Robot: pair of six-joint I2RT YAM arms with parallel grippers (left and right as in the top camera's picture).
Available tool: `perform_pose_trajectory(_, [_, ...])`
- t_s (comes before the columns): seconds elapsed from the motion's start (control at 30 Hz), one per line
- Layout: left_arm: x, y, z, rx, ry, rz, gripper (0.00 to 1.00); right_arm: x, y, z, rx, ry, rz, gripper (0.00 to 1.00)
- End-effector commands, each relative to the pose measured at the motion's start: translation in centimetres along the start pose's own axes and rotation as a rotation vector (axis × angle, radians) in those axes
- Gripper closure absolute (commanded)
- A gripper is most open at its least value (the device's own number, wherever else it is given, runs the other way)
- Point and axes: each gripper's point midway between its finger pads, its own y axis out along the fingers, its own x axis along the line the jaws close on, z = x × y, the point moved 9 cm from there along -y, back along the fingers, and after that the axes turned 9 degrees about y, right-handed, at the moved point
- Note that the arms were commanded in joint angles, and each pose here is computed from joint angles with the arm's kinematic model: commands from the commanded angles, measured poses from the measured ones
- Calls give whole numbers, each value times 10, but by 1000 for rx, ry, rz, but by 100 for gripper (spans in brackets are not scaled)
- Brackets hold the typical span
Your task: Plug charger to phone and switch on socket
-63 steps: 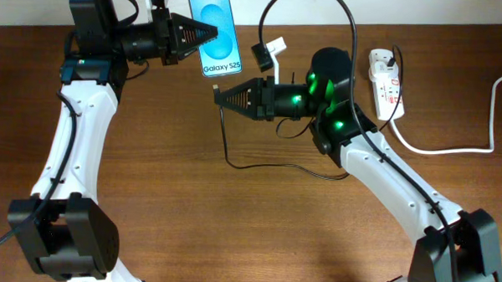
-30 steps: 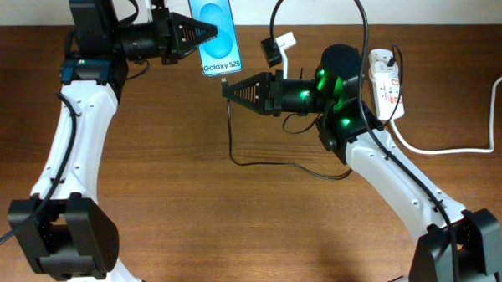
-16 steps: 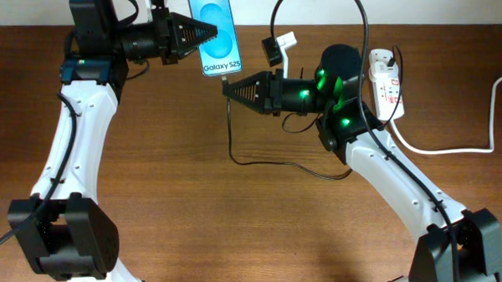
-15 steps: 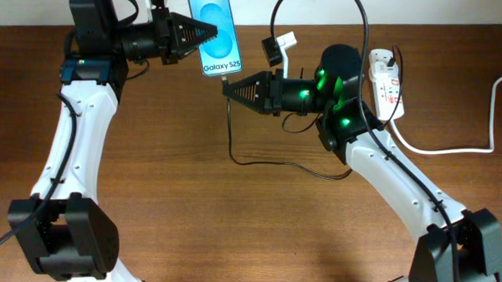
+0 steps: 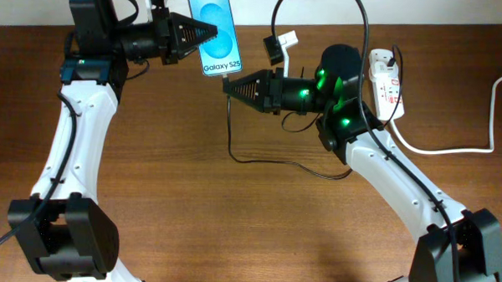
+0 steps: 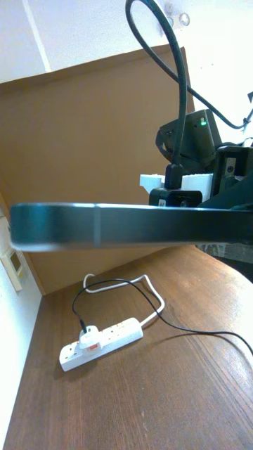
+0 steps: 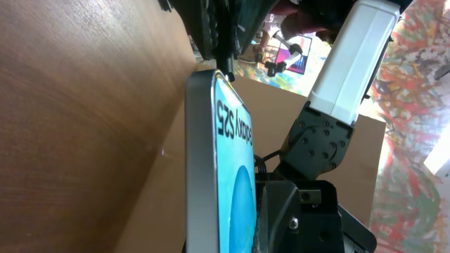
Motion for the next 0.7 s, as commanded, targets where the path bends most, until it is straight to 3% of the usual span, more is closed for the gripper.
perform_pose_trajectory(0.0, [-5,0,-2,5,12,13,100,3,1,-1,-22,-19,-1,96])
perform_pose_trajectory(0.67, [-5,0,-2,5,12,13,100,6,2,0,-6,-4,-19,96])
